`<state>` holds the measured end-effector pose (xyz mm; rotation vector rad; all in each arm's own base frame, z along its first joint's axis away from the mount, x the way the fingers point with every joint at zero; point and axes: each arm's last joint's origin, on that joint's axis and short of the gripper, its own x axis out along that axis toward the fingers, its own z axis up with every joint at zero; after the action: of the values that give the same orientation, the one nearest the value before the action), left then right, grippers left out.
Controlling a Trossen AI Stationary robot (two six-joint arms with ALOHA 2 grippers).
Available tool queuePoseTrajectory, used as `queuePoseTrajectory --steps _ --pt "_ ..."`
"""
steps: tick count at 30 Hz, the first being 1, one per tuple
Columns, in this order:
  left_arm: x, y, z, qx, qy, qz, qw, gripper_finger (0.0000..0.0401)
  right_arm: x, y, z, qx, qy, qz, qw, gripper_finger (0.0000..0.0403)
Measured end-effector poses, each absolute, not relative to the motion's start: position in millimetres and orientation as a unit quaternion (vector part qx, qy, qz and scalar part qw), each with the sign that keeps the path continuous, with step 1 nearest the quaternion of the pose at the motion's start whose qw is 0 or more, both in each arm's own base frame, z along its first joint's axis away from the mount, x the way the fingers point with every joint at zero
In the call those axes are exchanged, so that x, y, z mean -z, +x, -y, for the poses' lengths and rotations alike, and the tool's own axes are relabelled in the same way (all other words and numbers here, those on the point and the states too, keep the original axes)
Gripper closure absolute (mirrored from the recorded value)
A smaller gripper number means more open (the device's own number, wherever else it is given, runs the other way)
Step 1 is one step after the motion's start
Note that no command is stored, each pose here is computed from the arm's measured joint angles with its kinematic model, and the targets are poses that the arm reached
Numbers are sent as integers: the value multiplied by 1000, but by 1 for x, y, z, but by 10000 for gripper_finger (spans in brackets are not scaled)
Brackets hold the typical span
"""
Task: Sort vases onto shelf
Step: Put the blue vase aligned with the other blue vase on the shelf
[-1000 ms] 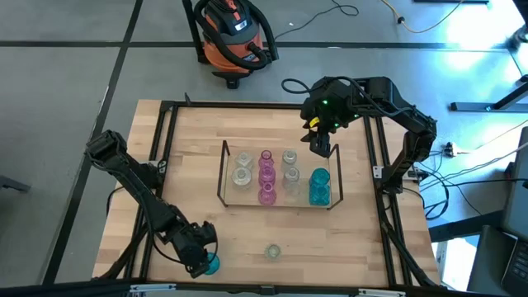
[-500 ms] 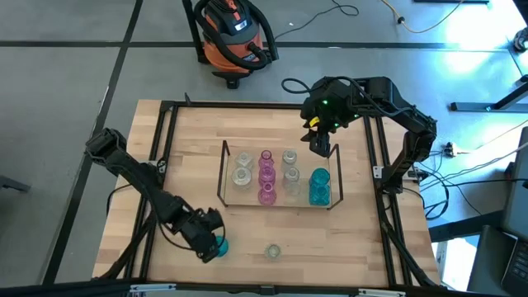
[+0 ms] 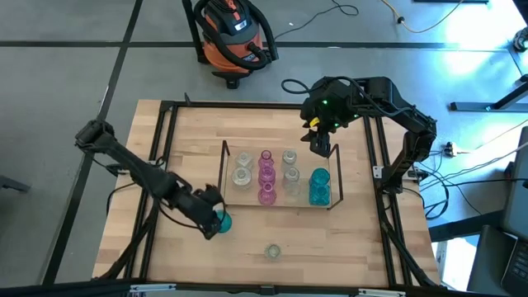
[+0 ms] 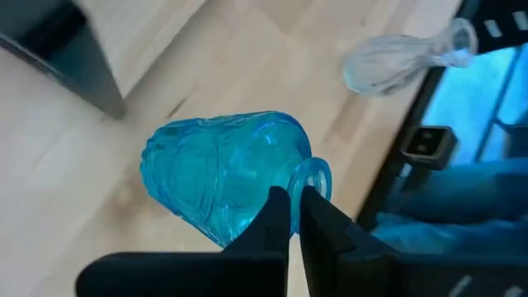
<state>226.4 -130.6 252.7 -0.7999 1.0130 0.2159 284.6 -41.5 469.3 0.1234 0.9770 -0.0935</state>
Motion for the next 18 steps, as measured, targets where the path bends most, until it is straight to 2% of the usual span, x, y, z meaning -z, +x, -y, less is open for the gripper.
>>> queuePoseTrajectory --steps 6,18 --pt "-272 222 123 -60 -415 -447 790 399 -469 285 41 31 47 -469 881 226" --pt "-308 239 103 7 -514 -308 801 399 -470 285 38 -47 33 -462 885 226"
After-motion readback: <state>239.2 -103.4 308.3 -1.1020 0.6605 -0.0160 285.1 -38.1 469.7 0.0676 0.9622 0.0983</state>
